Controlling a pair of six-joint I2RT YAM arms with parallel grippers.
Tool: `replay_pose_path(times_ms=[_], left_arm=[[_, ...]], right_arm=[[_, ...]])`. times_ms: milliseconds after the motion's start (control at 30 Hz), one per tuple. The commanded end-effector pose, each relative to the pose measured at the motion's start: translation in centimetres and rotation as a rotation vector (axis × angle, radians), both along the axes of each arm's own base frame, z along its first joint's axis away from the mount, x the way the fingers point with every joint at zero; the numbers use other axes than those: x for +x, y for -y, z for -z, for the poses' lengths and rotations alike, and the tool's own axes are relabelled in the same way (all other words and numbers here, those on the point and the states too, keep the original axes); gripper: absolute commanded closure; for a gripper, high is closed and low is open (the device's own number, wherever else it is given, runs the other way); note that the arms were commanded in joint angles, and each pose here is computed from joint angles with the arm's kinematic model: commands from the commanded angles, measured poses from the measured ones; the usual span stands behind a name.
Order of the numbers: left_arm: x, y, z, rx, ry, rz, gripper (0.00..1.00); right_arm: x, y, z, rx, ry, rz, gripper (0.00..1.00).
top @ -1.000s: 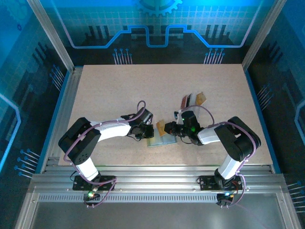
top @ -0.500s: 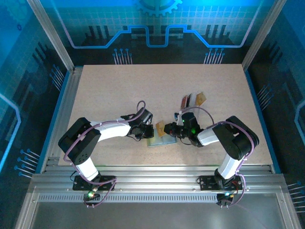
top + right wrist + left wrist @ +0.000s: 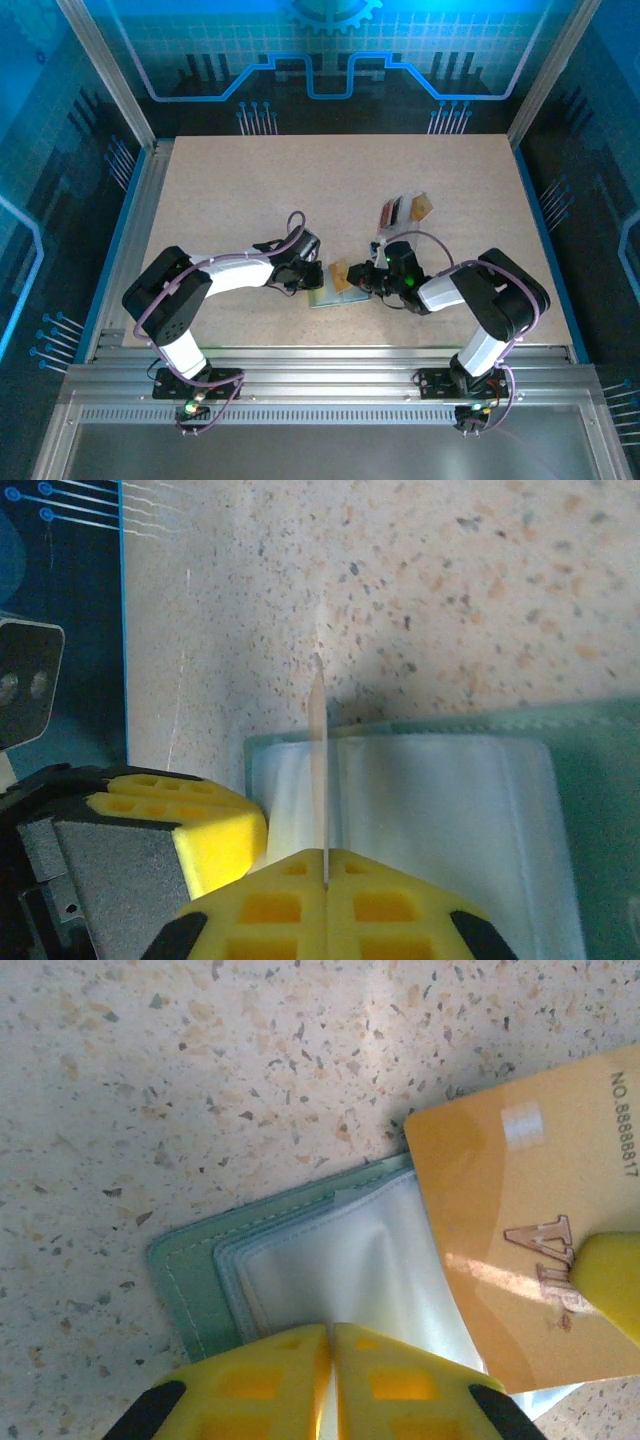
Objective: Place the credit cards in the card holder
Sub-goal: Insert the credit card into the card slot.
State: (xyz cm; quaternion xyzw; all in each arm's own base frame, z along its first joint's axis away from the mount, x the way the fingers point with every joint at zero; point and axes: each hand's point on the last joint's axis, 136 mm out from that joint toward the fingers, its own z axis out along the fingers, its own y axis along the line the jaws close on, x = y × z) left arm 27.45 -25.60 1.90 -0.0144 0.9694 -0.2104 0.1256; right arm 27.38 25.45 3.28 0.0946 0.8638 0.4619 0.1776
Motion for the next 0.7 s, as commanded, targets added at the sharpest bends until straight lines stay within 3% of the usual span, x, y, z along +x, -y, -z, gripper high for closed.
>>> replay_pose_path(times_ms=[0,667], left_arm=[[-4.1,-3.4,4.8,0.140,-0.174,-0.015,0.88],[-4.6,-4.1,5.0,0.160,-0.174,-0.017,0.89]], right_arm=[[-1.8,0.6,1.5,-0.036,-0.085,0.006,1.00],[-4.7,1.6,2.1,-0.144,-0.182,-0.142,1.00]])
